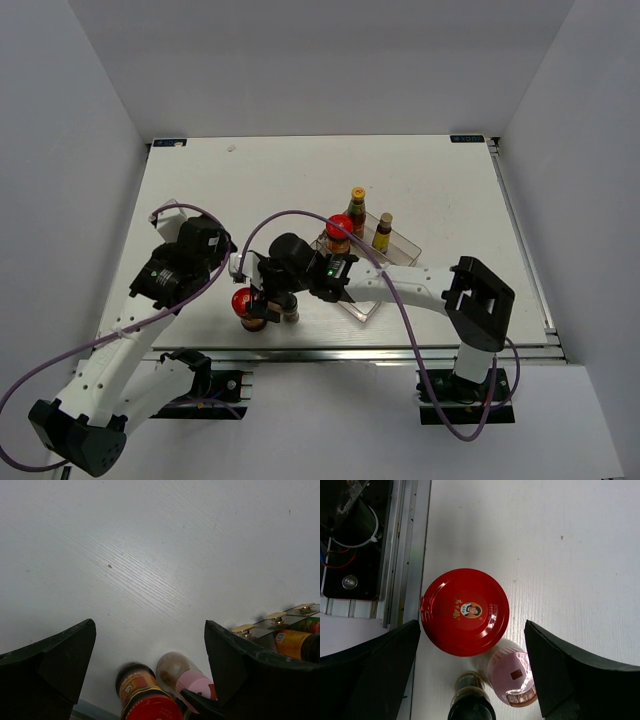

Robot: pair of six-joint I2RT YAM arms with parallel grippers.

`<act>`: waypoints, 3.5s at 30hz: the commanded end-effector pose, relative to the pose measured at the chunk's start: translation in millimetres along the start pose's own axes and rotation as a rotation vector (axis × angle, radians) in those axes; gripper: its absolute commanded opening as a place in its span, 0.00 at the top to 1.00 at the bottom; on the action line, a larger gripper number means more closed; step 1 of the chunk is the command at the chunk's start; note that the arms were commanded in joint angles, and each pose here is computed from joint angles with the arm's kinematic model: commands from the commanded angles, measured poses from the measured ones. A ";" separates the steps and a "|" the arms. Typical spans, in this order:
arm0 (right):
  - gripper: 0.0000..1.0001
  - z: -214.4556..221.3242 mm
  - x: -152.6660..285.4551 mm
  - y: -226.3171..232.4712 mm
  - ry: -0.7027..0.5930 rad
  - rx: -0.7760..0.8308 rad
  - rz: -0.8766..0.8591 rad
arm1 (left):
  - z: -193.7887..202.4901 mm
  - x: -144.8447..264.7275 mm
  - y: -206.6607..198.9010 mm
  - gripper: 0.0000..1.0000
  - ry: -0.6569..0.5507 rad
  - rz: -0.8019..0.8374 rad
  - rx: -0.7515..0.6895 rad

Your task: Organize the condiment bottles

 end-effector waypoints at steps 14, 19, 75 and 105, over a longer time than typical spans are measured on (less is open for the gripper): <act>0.25 -23.2 -25.6 11.4 -0.057 0.014 -0.010 | -0.7 2.7 2.5 0.02 -0.012 0.006 0.005; 0.43 -25.8 -25.3 11.2 -0.068 -0.002 -0.002 | -1.1 4.3 3.7 0.02 -0.020 0.013 0.011; 0.88 25.3 261.5 -74.0 -0.474 -0.540 1.064 | 1.2 -2.5 -4.4 0.02 0.004 0.032 -0.019; 0.72 92.6 218.4 -102.7 -0.347 -0.599 1.056 | 4.5 -4.0 -14.0 0.02 0.051 0.094 -0.070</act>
Point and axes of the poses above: each gripper's point midway between its finger pads, its own x axis back along the fingers, its own y axis along the line the jaws close on, z = x × y, the point moved 7 cm from there along x, back along the fingers, and after that the axes turned 11 degrees about -x, right-handed, at the moved point
